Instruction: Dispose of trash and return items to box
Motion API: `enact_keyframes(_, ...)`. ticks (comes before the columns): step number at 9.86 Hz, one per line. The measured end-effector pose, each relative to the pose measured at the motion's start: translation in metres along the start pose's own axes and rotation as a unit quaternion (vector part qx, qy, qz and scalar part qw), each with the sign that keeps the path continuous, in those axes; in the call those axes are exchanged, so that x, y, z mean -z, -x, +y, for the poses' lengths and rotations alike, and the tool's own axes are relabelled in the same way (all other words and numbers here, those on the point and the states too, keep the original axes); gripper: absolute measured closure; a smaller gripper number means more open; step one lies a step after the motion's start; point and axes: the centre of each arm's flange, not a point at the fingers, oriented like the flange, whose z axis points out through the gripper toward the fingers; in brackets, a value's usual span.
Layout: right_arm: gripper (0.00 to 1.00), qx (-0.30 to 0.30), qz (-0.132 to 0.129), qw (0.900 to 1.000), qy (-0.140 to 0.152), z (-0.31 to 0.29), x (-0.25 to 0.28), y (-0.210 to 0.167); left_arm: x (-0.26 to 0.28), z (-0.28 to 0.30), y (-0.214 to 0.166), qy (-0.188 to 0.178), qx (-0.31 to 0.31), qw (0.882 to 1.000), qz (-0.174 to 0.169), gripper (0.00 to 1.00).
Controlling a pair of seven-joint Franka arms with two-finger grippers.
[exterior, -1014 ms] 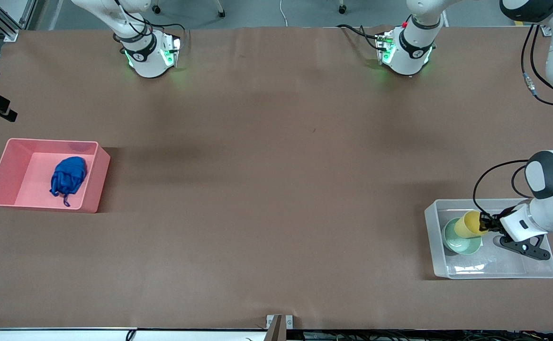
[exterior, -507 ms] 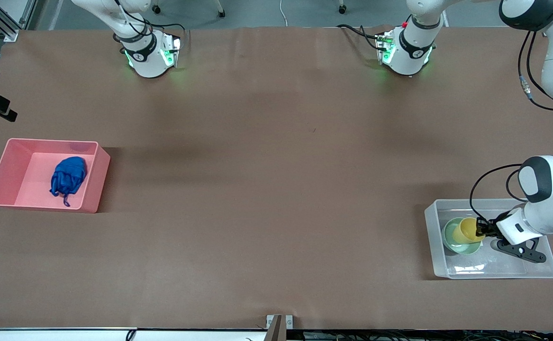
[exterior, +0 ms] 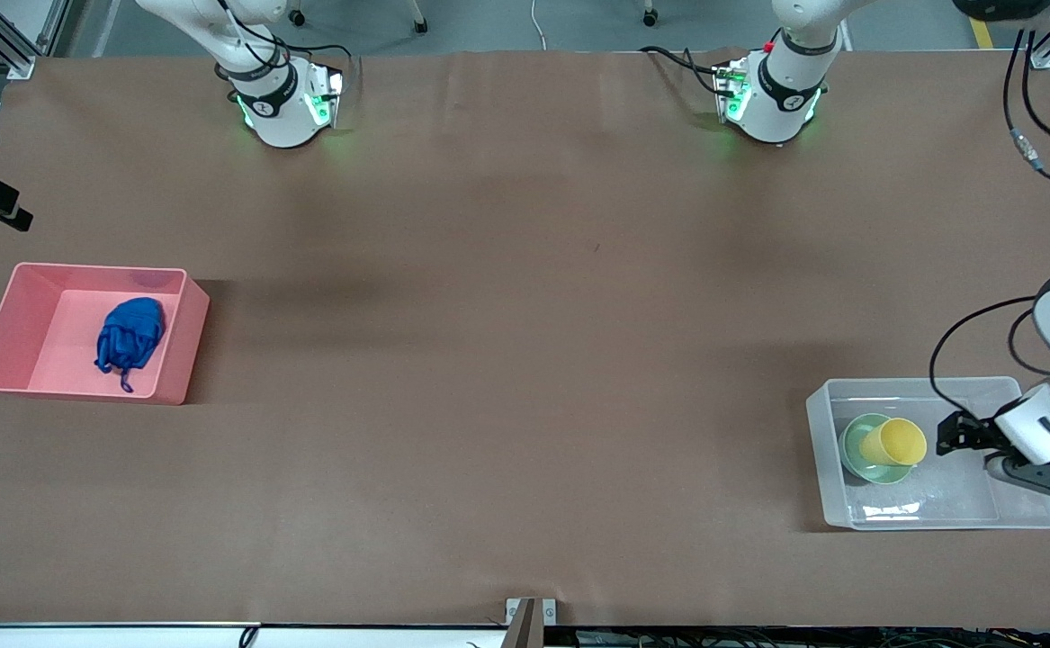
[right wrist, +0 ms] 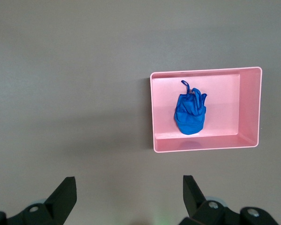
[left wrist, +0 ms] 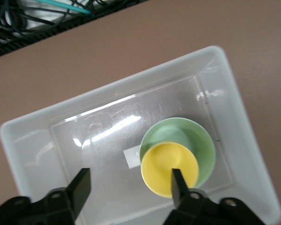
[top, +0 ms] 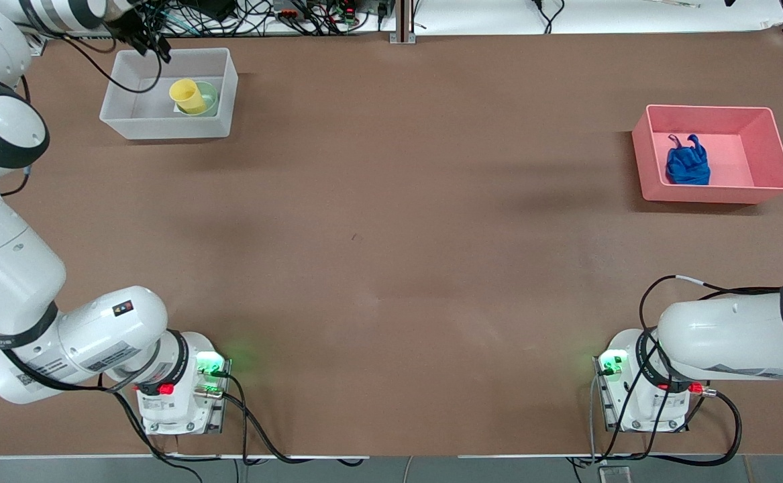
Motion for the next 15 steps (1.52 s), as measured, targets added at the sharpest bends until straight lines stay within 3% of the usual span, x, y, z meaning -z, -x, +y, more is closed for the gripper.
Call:
enact_keyframes(1,0.0,0.0,0.0,1.0,0.0,0.0,0.0,0.0,0.034,0.02,-0.003,-0.004,0.009,1.0,-0.007,0.02)
enact_keyframes(2,0.0,0.0,0.0,1.0,0.0,0.0,0.0,0.0,0.064,0.046,-0.004,-0.011,0.014,1.0,-0.011,0.0)
enact_keyframes(5,0.0,0.0,0.0,1.0,0.0,0.0,0.0,0.0,0.127,0.106,0.016,-0.005,0.03,0.999,-0.009,0.0)
enact_keyframes(8,0.0,0.0,0.0,1.0,0.0,0.0,0.0,0.0,0.163,0.125,0.041,-0.016,0.032,0.999,-0.041,0.0)
enact_keyframes(12,0.0,0.001,0.0,1.0,0.0,0.0,0.0,0.0,0.232,0.145,0.047,0.0,0.049,0.999,-0.001,0.0)
enact_keyframes(15,0.0,0.001,0.0,1.0,0.0,0.0,0.0,0.0,0.266,0.153,0.043,0.008,0.046,0.999,-0.008,0.0)
